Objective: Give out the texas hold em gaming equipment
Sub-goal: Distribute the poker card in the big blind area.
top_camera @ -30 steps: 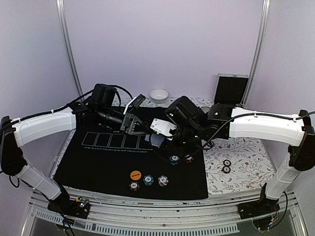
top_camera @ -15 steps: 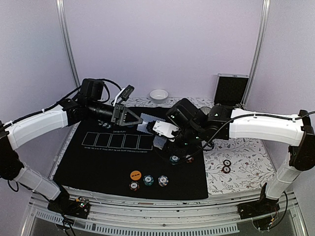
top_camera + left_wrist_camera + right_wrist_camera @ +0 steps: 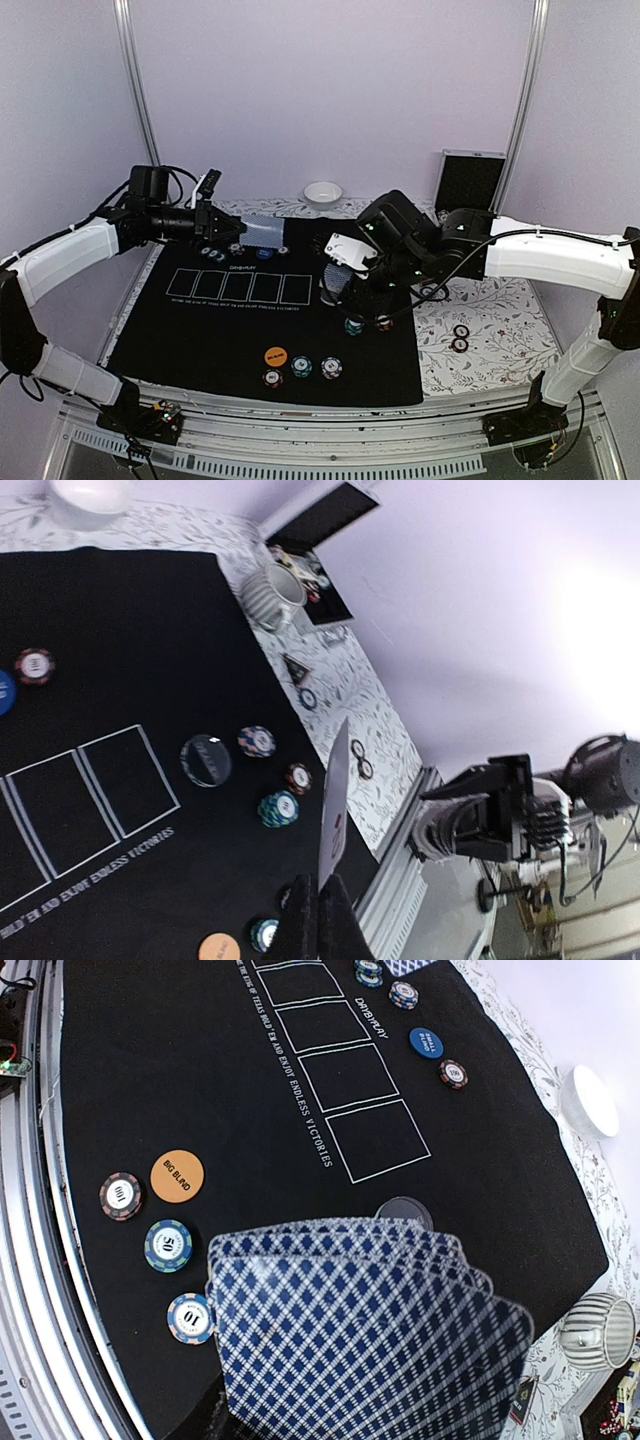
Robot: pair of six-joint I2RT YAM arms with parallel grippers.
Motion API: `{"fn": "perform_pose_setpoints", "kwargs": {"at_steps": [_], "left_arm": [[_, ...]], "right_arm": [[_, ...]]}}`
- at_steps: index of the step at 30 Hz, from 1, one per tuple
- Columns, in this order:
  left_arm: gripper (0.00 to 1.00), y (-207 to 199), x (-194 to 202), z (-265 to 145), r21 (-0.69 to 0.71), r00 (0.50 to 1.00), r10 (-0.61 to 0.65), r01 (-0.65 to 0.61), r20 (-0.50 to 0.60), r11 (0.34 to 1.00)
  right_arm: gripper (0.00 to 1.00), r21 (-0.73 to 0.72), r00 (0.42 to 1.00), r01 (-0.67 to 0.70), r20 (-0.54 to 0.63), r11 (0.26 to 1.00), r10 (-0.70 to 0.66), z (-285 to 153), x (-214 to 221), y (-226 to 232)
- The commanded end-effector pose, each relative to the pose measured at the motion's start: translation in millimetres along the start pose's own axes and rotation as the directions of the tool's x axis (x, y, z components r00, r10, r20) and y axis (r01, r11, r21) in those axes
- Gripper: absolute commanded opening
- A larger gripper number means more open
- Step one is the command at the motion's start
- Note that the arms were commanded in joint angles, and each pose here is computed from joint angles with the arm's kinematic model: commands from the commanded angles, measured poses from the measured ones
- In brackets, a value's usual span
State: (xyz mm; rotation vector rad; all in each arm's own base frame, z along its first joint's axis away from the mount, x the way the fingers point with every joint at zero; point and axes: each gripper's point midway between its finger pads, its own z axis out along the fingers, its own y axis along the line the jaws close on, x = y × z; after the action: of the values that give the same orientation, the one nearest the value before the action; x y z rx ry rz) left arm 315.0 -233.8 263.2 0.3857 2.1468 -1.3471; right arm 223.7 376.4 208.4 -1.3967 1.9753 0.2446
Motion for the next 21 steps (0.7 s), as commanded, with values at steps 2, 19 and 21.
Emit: {"fn": "perform_pose_setpoints", "kwargs": {"at_steps": [2,19,21], "left_arm": [[0.0,51.4,-19.7,-22.9,-0.073,0.986,-0.105,0.115,0.132,0.991],[0.0,98.7,33.2,-21.3,-0.192,0.983,-0.176,0.184,0.058,0.964],[0.0,101.7,46.0,-21.4,-0.199,0.979,-0.198,0.202,0.04,0.959]], "right_arm": [[0.04,0.012,0.998,-0.035,0.045,0.999,0.034,-13.7,-5.5,-7.4],[0.04,0.026,0.999,-0.046,0.03,0.999,0.045,-16.3,6.8,-11.1],[0.04,0.024,0.999,-0.046,0.029,0.999,0.045,-15.6,7.0,-10.7]]}}
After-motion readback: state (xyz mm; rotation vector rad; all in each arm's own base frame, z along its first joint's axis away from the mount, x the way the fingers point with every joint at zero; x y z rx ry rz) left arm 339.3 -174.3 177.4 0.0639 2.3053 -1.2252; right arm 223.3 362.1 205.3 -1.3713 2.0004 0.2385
